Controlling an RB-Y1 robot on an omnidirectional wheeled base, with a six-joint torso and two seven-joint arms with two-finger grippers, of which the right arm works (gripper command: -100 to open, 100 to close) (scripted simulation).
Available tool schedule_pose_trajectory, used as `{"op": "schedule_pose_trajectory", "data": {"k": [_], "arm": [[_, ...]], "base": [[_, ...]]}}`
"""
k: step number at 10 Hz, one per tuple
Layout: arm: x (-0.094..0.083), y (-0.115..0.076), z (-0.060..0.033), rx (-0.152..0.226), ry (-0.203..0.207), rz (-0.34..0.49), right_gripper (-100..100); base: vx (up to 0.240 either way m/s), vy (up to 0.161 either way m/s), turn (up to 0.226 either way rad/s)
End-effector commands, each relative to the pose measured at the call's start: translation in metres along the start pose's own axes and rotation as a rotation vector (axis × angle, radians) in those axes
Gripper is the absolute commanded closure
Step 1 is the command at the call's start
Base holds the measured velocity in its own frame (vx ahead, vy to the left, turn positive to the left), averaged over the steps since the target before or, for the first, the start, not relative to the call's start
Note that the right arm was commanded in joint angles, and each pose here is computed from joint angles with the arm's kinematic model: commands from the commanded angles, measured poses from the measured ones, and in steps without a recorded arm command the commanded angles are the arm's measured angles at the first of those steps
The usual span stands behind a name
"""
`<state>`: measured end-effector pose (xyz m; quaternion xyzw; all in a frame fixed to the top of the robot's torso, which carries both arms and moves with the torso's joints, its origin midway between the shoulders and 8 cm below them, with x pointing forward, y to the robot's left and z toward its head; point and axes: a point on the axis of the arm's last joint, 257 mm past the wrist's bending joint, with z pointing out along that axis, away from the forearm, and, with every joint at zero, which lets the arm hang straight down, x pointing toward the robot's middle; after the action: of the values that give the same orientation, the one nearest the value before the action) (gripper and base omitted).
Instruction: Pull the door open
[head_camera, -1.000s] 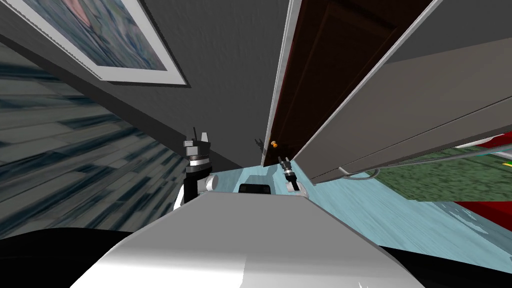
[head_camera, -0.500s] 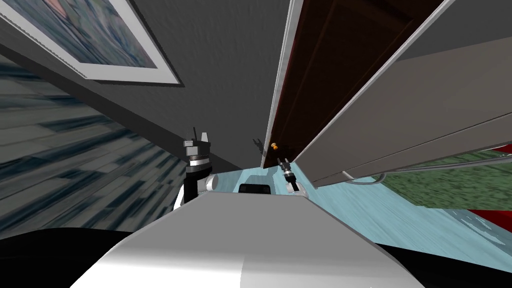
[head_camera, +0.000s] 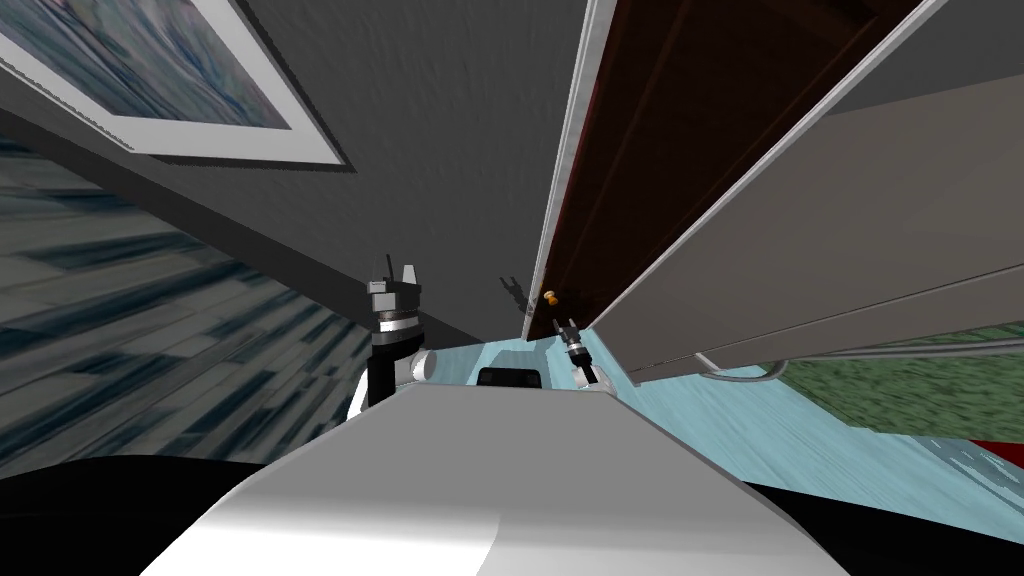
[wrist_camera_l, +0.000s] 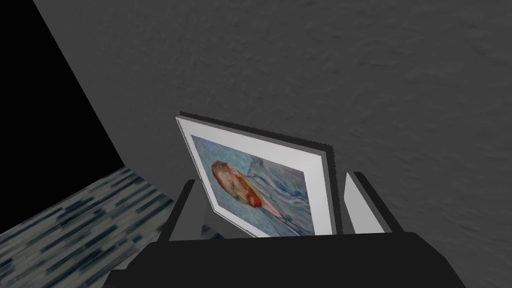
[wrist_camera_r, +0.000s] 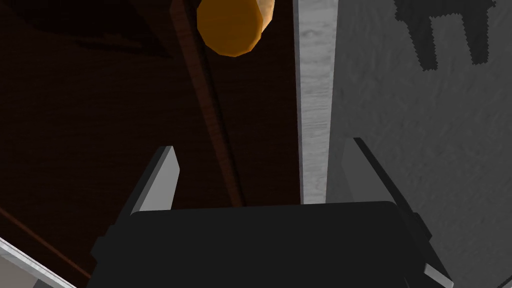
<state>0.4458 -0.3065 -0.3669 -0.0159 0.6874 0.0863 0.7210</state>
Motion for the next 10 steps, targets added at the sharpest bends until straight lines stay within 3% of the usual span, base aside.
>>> {"op": "schedule_pose_trajectory", "data": {"k": [1, 6, 10], "arm": [[0.006, 0.0, -0.0015, -0.005, 0.013, -0.024, -100], [0.022, 0.001, -0.0063, -0.019, 0.048, -0.08, -100], [0.022, 0.0, -0.0068, -0.018, 0.047, -0.083, -100]], "base": [[0.105, -0.041, 0.024], [0.11, -0.019, 0.02], [-0.156, -0.014, 0.019]]}}
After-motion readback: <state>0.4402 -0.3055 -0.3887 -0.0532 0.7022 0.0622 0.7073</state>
